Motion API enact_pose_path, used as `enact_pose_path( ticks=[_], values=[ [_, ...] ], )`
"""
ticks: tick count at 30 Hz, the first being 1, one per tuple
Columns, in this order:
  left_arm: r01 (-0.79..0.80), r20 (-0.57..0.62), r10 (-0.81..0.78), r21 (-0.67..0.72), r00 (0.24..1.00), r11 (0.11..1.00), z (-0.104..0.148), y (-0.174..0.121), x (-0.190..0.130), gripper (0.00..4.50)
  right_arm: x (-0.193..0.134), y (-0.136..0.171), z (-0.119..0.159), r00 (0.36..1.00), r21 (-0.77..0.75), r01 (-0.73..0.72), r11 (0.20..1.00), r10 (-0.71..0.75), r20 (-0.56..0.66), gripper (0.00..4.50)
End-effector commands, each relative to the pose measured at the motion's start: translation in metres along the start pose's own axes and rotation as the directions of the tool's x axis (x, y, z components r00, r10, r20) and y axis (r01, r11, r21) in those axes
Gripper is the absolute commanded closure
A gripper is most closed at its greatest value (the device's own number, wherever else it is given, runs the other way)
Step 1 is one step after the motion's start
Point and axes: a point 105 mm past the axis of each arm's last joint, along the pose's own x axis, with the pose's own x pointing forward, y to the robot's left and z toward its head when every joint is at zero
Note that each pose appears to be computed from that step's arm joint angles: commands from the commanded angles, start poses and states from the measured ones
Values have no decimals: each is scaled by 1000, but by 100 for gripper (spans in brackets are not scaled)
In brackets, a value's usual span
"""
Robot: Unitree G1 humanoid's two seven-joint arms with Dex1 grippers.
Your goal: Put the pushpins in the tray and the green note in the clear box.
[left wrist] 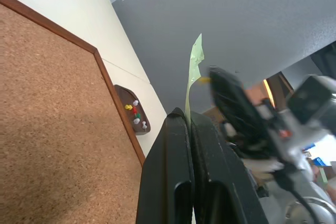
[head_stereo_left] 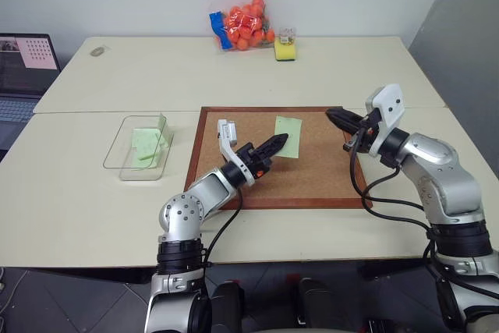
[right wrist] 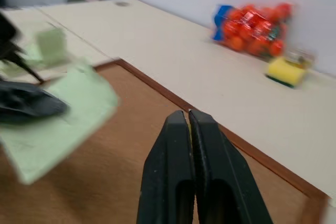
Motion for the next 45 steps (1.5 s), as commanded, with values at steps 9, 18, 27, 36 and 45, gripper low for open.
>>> enact_pose_path(
  ticks=[9,18,27,36,45],
  values=[
    [30,97,-21,-91,995,995,9,-8,-2,445,-14,-97,-59,845,22,508,861,-493,-206,450],
    [27,98,-18,-85,995,996,8,-10,-4,450,-10,-96,-77,840,99,508,856,-467,-277,404],
    [26,96,-19,-78,995,997,7,-11,-4,450,-10,-100,-77,836,110,517,849,-473,-279,200],
    [10,108,-4,-56,994,998,11,-10,-6,450,-12,-97,-45,875,34,471,882,-461,-145,14],
    [-212,220,173,172,960,962,44,0,-12,450,-9,1,29,985,-56,-6,998,16,174,14]
  ],
)
